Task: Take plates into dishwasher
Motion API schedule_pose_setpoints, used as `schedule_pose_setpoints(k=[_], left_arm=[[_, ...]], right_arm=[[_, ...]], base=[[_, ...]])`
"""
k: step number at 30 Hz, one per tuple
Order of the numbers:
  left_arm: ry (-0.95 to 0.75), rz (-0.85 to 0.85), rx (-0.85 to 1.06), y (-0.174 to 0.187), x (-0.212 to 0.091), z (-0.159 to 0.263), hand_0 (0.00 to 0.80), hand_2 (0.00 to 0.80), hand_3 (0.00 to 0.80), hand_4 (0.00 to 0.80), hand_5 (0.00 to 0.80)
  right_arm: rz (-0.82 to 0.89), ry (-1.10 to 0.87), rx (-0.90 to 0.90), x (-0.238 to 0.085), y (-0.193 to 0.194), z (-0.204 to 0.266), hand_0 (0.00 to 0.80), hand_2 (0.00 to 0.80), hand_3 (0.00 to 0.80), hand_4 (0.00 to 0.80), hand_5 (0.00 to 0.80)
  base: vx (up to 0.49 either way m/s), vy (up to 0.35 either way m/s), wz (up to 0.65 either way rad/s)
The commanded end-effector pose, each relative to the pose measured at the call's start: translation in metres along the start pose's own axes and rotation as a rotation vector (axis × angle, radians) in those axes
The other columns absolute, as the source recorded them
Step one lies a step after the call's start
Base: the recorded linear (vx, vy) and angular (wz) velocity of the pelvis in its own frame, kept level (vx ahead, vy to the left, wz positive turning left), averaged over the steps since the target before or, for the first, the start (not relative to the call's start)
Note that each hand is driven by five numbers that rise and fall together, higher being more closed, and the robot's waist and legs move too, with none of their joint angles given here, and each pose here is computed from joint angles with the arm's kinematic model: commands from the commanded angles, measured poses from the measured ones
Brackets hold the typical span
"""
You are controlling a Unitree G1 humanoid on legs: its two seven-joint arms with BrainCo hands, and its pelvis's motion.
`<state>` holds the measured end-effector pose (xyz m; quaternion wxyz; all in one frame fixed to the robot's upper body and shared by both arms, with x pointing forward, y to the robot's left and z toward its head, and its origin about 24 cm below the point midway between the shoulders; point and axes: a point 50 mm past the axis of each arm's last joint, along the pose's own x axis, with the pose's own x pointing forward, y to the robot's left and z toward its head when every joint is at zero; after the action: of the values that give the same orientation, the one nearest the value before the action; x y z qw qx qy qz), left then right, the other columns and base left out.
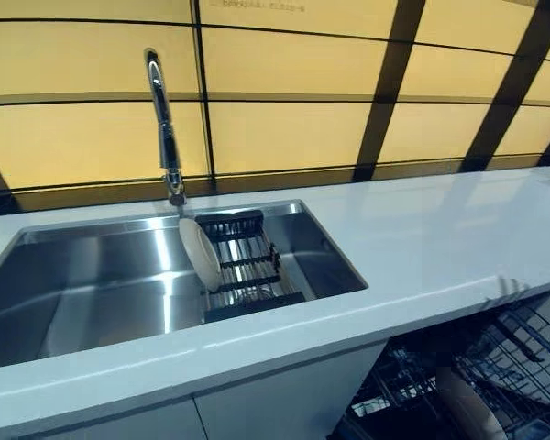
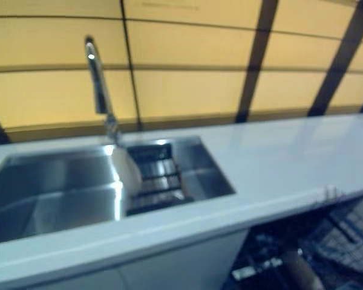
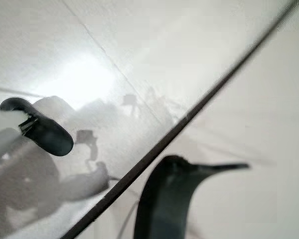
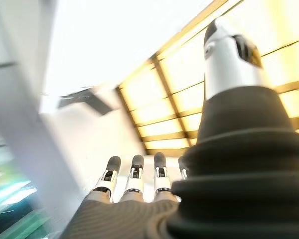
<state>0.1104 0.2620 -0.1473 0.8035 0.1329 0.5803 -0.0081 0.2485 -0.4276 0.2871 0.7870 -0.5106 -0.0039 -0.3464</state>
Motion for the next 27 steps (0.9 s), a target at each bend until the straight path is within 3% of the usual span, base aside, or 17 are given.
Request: schedule_pose_setpoints(k=[1,14,19,27], left_arm=[[-0.02,0.033,0.001,0.012,-0.001,0.008,0.0,0.0,0.0,0.0,0.0],[-0.03,0.05,-0.048,0.014,-0.001,0.013,0.0,0.0,0.0,0.0,0.0],[-0.02,0.068,-0.053,0.02,-0.002,0.012,0.0,0.0,0.0,0.0,0.0],[-0.007,0.094,-0.062,0.027,-0.004,0.007,0.0,0.0,0.0,0.0,0.0]], right_arm=[[-0.125,-0.214,-0.099,0.008,-0.03,0.047,0.0,0.0,0.0,0.0,0.0],[-0.09,-0.64,-0.253,-0.001,0.001,0.136,0.0,0.0,0.0,0.0,0.0],[-0.064,-0.855,-0.462,-0.013,0.02,0.162,0.0,0.0,0.0,0.0,0.0],[-0.093,-0.981,-0.657,-0.018,0.033,0.177,0.0,0.0,0.0,0.0,0.0]], base=[[0.005,-0.004,0.21],[-0.015,-0.007,0.19],[0.012,-0.032,0.18],[0.016,-0.029,0.15]])
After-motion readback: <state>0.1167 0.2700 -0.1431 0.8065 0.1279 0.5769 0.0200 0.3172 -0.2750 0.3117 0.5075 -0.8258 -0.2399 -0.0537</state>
